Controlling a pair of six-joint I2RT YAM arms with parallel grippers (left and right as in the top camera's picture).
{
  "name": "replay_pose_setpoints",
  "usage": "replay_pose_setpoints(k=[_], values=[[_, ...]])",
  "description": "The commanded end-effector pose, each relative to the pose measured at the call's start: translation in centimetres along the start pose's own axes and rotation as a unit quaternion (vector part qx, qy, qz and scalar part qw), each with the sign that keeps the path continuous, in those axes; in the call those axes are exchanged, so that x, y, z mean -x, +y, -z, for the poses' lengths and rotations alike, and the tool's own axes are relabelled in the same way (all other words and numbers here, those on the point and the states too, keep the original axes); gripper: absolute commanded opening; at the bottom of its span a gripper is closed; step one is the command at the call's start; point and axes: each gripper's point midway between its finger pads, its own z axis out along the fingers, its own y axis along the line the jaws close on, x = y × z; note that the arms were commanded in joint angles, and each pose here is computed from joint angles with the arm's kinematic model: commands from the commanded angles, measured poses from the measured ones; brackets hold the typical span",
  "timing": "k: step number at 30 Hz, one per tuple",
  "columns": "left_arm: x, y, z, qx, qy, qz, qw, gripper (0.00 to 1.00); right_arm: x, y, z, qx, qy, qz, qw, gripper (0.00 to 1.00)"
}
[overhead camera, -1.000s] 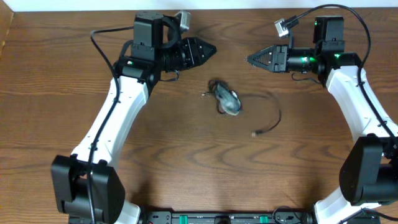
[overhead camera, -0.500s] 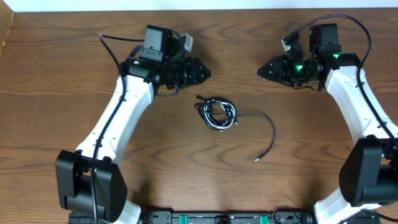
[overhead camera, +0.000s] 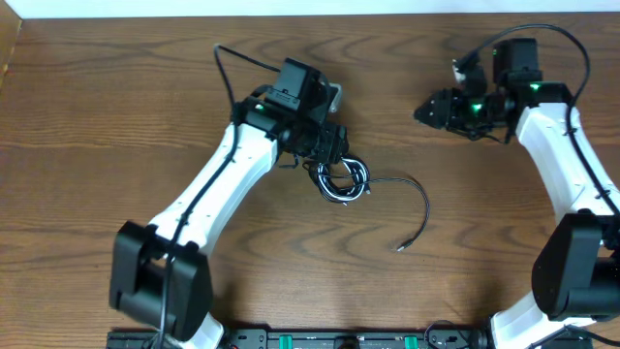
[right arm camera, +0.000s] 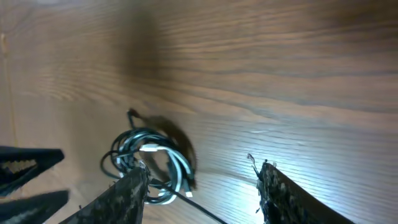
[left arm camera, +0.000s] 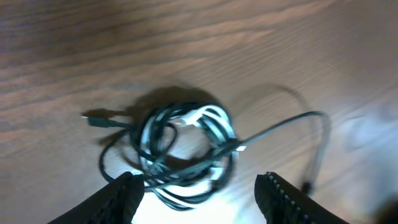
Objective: Untangle cables
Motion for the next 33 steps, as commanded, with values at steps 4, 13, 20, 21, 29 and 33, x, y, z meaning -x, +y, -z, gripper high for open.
replay_pose_setpoints(k=[4, 13, 20, 21, 29, 33], values=[[-2.1, 2.3, -4.6, 0.014, 0.063, -0.083, 0.994, 0.63, 0.6, -1.1, 1.8, -0.012, -0.016, 0.025, 0.999, 0.59], [-2.9, 1.4, -5.8, -0.028, 0.082, -0.098, 0.991, 0.59, 0.5, -1.2, 1.9, -0.012, -0.015, 0.024, 1.000, 0.61], [-1.0, 0.1, -2.7, -0.033, 0.046, -0.059, 0.997, 0.59, 0.4, -1.2, 1.9, -0.013, -0.013, 0.023, 1.000, 0.62], [-0.5, -0.1, -2.2, -0.032, 0.037, -0.042, 0.998, 0.59, 0.4, -1.2, 1.9, -0.013, -0.013, 0.023, 1.000, 0.62], [-0.7, -0.2, -3.6, 0.007, 0.037, -0.016, 0.999, 0.59, 0.4, -1.2, 1.9, -0.013, -0.013, 0.023, 1.000, 0.64], [-2.5, 0.9, -5.7, 0.028, 0.073, -0.047, 0.996, 0.58, 0.3, -1.3, 1.9, -0.014, -0.010, 0.021, 1.000, 0.64]])
